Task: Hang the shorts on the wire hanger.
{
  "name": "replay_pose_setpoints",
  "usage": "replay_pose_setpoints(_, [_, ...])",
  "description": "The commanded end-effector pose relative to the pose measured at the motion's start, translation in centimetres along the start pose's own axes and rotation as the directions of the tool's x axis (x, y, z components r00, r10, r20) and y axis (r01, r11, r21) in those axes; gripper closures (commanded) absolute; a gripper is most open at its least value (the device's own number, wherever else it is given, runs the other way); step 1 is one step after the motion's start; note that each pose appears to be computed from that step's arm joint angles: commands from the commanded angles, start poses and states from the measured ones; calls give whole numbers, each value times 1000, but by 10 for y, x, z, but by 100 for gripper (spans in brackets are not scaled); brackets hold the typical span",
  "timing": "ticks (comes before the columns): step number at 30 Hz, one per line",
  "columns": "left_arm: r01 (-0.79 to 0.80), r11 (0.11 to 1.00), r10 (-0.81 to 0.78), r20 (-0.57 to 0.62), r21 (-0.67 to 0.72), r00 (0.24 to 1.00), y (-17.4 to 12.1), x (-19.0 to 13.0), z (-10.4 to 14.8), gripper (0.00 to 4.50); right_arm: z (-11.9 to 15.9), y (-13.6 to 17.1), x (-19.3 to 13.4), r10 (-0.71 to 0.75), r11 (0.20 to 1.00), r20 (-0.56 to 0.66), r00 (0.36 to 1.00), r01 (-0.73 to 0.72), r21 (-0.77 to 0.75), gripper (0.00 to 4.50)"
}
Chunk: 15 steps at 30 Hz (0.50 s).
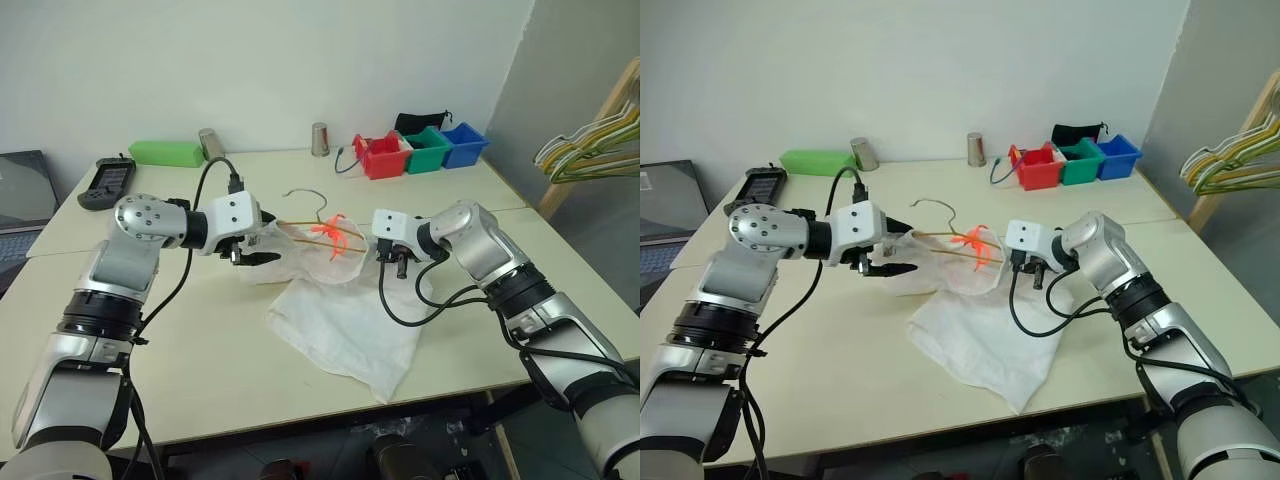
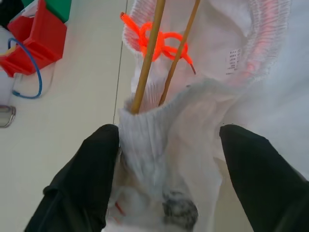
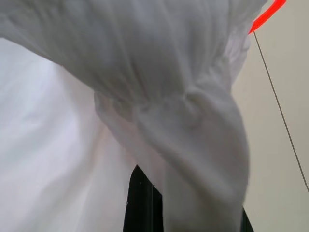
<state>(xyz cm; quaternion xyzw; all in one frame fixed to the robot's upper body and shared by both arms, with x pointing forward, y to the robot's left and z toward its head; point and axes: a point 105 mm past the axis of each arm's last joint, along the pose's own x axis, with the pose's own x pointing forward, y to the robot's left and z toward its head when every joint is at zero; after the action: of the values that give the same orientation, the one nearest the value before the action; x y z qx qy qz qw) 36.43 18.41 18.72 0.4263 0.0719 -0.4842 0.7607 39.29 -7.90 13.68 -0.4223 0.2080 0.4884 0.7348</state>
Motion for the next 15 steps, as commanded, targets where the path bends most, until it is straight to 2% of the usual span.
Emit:
replay_pose_setpoints(1, [-32,998,33,-14,51,999,6,-8,-1,4,14,-11,-12,-57,998,49,997,58,-14,450])
replay_pose_setpoints(4, [-53,998,53,2,38,999,10,-11,-2,4,13,-12,-13,-60,998,48,997,61,-10,450])
replay_pose_setpoints(7, [-121,992,122,54,-28,991,23,-27,3,4,7,-12,-15,-67,998,38,997,67,4,450])
replay_pose_setpoints(13, [-123,982,132,63,-141,989,25,-58,-2,4,-1,-11,-19,-79,997,28,996,79,25,450])
replay_pose_setpoints(15, [-144,960,163,61,-241,985,29,-85,-6,4,-5,-12,-23,-105,992,36,994,102,68,450])
